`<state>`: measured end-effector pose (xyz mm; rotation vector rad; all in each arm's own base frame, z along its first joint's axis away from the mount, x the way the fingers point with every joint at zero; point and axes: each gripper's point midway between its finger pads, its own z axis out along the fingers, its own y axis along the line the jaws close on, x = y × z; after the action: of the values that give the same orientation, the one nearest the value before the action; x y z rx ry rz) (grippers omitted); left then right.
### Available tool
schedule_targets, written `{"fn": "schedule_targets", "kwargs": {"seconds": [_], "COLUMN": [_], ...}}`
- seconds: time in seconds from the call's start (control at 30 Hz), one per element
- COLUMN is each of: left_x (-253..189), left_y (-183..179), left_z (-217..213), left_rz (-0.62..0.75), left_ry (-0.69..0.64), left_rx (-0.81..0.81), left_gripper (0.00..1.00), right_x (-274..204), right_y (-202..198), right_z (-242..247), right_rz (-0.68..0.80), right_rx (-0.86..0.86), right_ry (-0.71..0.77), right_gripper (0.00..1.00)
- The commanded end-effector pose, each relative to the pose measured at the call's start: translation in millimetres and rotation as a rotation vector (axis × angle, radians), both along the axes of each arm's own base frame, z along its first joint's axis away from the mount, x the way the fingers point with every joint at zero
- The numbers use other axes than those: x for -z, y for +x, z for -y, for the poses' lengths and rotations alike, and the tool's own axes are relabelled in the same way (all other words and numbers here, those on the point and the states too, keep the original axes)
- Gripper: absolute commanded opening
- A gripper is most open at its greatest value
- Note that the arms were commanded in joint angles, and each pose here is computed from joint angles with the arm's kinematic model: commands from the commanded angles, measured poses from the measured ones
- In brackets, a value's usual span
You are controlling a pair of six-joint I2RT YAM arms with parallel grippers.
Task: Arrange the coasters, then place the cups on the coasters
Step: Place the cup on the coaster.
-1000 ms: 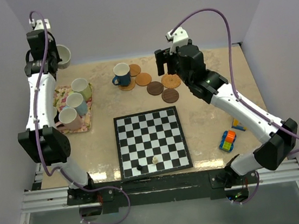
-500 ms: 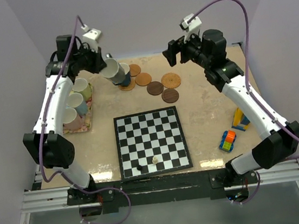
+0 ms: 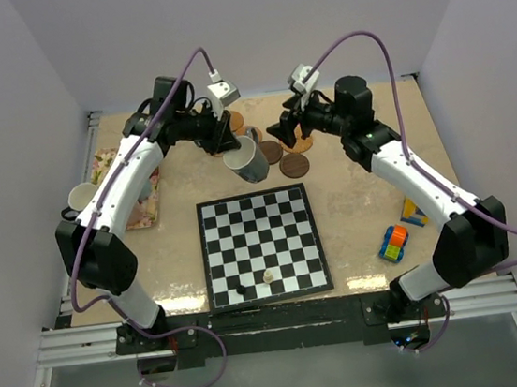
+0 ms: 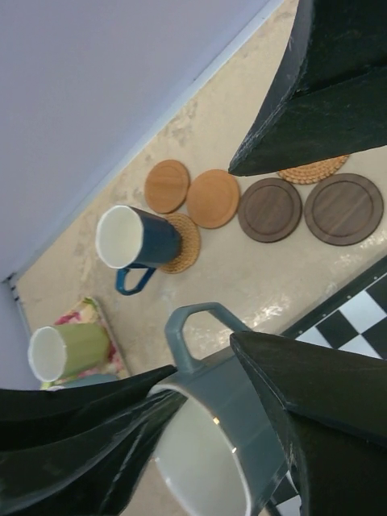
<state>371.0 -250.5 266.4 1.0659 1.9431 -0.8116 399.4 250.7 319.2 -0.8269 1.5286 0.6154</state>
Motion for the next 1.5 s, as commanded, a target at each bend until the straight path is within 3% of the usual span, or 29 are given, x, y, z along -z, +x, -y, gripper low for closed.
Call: {"fn": "schedule_targets", "kwargs": {"seconds": [0.0, 0.93, 1.13, 1.27, 1.33, 1.37, 1.43, 1.47], "left_x": [-42.2, -56.2, -56.4, -50.2, -49.0, -46.8, -44.3, -44.4], "left_y": [-15.8, -58.7, -67.4, -64.5, -58.4, -54.2, -50.4, -47.4], "left_z": [22.0, 44.4, 47.7, 46.0, 43.6, 42.4, 41.2, 40.5], "left_rz": [0.092, 0.014, 0.001, -0.007, -0.006, -0.013, -0.024, -0.031], "left_ry": [-0.135, -0.236, -0.244, -0.221, -0.205, -0.195, -0.187, -0.184], "left_rx": [0.106, 0.221, 0.241, 0.211, 0.165, 0.135, 0.111, 0.081], "left_gripper": [0.0, 0.0, 0.0, 0.0, 0.0, 0.0, 0.07, 0.2], "right_x": [-13.0, 36.2, 35.5, 34.1, 35.2, 35.9, 36.2, 33.3], "right_y": [-12.7, -33.0, -37.2, -37.4, -35.4, -34.6, -33.0, -32.6], "right_z": [3.0, -34.6, -40.7, -43.7, -43.5, -43.0, -42.0, -40.9], "right_rz": [0.137, 0.143, 0.159, 0.157, 0.151, 0.144, 0.138, 0.147], "right_rx": [-0.054, -0.236, -0.253, -0.242, -0.229, -0.223, -0.207, -0.193], "right_ry": [-0.043, -0.139, -0.136, -0.13, -0.128, -0.129, -0.122, -0.109], "right_gripper": [0.81, 0.72, 0.51, 0.23, 0.04, 0.0, 0.0, 0.0]}}
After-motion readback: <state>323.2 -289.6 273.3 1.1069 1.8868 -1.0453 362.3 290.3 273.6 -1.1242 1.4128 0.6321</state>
